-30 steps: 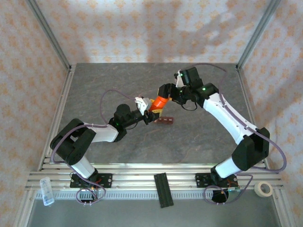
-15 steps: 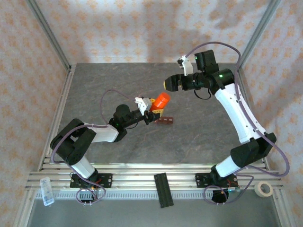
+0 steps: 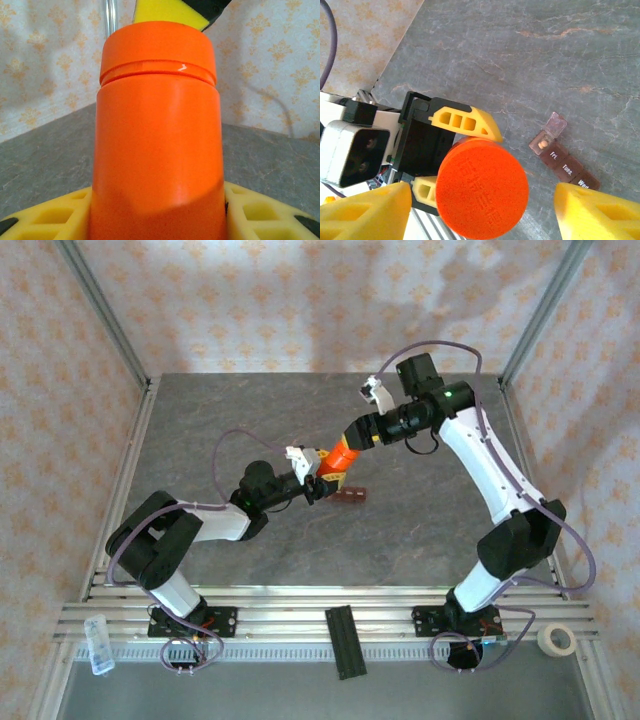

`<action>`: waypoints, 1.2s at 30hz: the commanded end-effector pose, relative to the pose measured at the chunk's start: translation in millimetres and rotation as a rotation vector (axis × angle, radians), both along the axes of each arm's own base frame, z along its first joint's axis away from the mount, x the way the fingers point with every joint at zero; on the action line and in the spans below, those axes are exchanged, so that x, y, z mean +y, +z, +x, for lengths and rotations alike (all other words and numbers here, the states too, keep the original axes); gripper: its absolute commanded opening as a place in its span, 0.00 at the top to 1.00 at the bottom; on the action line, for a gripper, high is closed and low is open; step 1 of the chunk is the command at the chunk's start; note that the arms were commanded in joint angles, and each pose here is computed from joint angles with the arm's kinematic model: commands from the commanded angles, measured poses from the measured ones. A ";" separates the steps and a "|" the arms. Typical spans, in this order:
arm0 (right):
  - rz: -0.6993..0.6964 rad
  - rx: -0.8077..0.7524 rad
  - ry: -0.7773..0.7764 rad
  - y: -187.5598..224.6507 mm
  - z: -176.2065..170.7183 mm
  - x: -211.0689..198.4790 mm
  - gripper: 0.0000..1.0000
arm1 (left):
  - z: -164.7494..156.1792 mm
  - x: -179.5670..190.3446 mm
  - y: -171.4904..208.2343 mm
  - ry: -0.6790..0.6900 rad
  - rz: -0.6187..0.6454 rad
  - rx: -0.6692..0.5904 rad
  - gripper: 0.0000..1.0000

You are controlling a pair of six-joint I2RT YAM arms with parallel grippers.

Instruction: Sort the pills into containers

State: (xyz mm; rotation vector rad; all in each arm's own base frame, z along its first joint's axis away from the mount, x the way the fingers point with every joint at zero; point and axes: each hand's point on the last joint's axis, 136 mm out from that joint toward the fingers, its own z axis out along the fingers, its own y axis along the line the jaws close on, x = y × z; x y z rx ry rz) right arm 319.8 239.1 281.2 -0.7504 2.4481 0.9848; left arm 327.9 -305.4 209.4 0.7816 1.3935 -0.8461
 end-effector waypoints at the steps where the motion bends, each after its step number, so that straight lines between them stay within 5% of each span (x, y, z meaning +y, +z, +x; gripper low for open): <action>1: 0.000 0.038 0.051 -7.1 -7.4 7.8 0.26 | -6.9 -0.8 42.2 -0.024 -0.064 -0.112 1.00; 11: -0.021 0.062 0.054 -15.5 -6.3 10.7 0.37 | -7.2 -1.3 44.4 -0.027 -0.069 -0.114 1.00; 20: 0.017 0.030 0.019 2.7 -5.1 10.2 0.26 | -7.6 -1.6 39.3 -0.031 -0.067 -0.105 1.00; 36: 0.082 0.041 0.021 11.8 -8.7 10.4 0.32 | -8.4 -0.4 37.4 -0.027 -0.066 -0.102 1.00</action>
